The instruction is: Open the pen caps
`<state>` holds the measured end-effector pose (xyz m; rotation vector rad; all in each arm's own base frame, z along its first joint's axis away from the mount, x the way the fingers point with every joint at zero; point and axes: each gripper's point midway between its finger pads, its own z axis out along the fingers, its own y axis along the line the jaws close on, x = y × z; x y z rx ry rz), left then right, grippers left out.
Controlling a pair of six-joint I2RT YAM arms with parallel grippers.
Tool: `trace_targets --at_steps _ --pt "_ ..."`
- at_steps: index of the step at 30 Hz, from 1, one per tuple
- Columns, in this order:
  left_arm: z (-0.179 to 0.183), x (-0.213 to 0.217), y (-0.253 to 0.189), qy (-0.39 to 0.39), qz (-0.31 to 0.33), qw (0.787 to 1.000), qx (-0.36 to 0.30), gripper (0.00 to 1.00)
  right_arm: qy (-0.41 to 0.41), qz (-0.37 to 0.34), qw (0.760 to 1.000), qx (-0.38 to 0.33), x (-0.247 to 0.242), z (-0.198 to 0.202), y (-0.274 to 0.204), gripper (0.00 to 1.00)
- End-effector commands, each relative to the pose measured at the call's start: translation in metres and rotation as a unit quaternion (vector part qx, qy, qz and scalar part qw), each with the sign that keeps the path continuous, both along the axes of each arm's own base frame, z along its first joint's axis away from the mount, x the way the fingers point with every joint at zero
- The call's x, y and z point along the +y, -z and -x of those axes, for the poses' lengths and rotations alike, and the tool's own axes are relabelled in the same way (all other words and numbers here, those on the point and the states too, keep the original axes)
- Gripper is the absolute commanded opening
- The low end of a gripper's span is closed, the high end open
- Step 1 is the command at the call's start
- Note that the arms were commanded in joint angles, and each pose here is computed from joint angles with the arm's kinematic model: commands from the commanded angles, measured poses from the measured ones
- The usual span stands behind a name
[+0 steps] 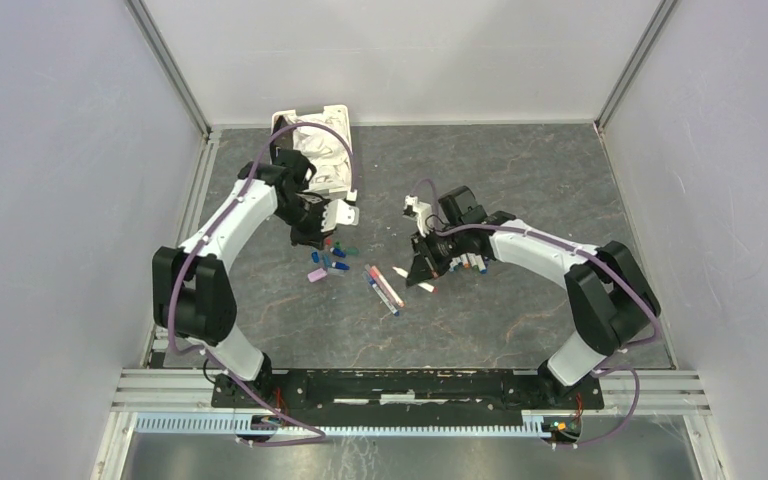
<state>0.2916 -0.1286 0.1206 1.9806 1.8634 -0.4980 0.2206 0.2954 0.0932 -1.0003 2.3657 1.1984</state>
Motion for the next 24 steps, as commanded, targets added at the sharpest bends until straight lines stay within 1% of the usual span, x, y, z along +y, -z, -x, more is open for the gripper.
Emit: trace_targets --at_steps 1,3,6,7,9,12,16,19,21,24 --pt "-0.028 -0.012 0.002 -0.016 0.021 0.999 -0.045 0.02 0.089 0.077 0.990 -0.071 -0.035 -0.045 -0.001 0.00" --pt "-0.038 -0.019 0.010 -0.054 0.038 0.997 -0.045 0.02 0.163 0.129 0.973 -0.100 -0.060 -0.077 0.000 0.00" --pt "-0.055 -0.026 0.020 -0.098 0.051 0.993 -0.049 0.02 0.260 0.207 0.932 -0.142 -0.101 -0.113 0.003 0.00" --pt "-0.064 -0.028 0.022 -0.112 0.056 0.990 -0.060 0.02 0.285 0.225 0.920 -0.149 -0.111 -0.121 0.004 0.00" --pt "-0.072 -0.031 0.027 -0.134 0.056 0.987 -0.073 0.02 0.311 0.239 0.906 -0.161 -0.120 -0.131 0.007 0.00" --pt "-0.078 -0.032 0.038 -0.155 0.044 0.984 -0.072 0.02 0.328 0.245 0.898 -0.159 -0.119 -0.142 0.018 0.00" --pt "-0.077 -0.030 0.053 -0.173 0.024 0.984 -0.044 0.03 0.341 0.247 0.895 -0.146 -0.116 -0.147 0.036 0.00" --pt "-0.074 -0.030 0.053 -0.176 0.021 0.984 -0.033 0.08 0.350 0.245 0.892 -0.147 -0.117 -0.150 0.041 0.00" --pt "-0.074 -0.031 0.048 -0.179 0.023 0.983 -0.032 0.14 0.352 0.249 0.890 -0.149 -0.119 -0.150 0.043 0.03" --pt "-0.074 -0.033 0.037 -0.183 0.033 0.982 -0.036 0.30 0.355 0.257 0.886 -0.152 -0.123 -0.150 0.046 0.13"
